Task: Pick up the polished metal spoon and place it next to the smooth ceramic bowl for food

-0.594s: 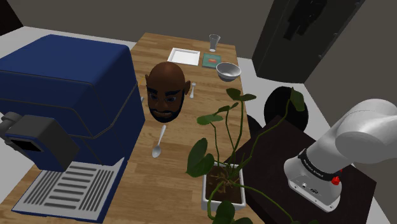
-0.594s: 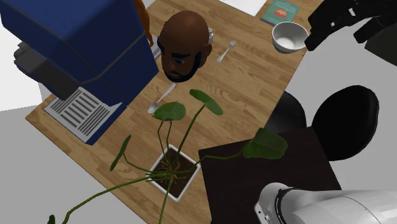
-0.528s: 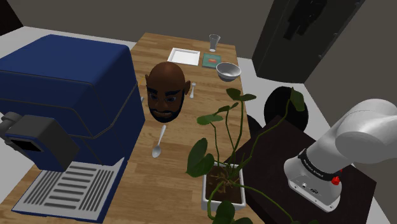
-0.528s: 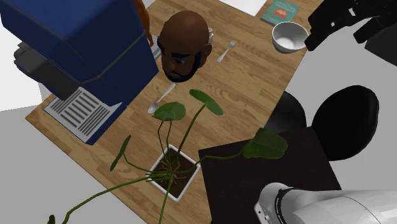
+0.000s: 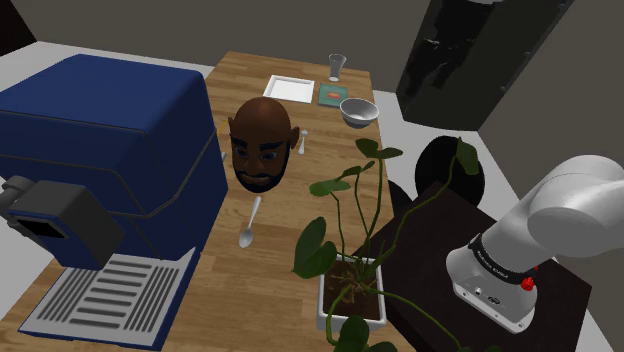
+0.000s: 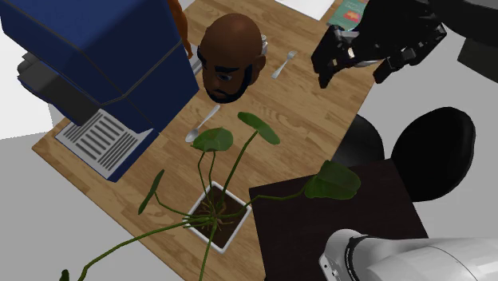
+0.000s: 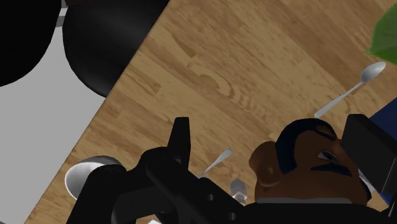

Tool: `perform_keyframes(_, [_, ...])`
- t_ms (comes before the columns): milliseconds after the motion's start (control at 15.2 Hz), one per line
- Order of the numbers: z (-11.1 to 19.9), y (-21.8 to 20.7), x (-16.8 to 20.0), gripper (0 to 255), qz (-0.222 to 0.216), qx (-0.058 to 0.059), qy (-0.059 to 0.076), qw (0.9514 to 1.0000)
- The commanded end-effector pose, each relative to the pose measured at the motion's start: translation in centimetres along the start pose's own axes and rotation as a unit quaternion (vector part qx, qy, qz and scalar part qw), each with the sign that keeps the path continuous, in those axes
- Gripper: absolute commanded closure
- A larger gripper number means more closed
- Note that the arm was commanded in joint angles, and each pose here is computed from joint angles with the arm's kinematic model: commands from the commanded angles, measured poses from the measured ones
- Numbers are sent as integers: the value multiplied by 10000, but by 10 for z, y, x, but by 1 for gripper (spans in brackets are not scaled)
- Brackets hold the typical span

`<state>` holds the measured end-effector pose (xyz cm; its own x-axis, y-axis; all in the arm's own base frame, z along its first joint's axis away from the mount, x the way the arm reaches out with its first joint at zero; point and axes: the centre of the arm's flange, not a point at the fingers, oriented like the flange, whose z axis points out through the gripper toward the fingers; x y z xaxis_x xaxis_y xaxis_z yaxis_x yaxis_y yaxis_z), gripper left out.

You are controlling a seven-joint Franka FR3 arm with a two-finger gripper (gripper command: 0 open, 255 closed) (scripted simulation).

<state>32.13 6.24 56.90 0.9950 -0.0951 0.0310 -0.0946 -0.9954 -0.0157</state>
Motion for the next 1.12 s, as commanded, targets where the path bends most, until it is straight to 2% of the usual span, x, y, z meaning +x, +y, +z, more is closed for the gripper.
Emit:
perform_keyframes(0, [18,-20,6,0,138,-15,-27,9999])
perform_keyframes(528, [94,-94,27,0,651,-91,-150,9977])
perform_keyframes(1056, [170,-165,54,0,1163,-167,-273,9927])
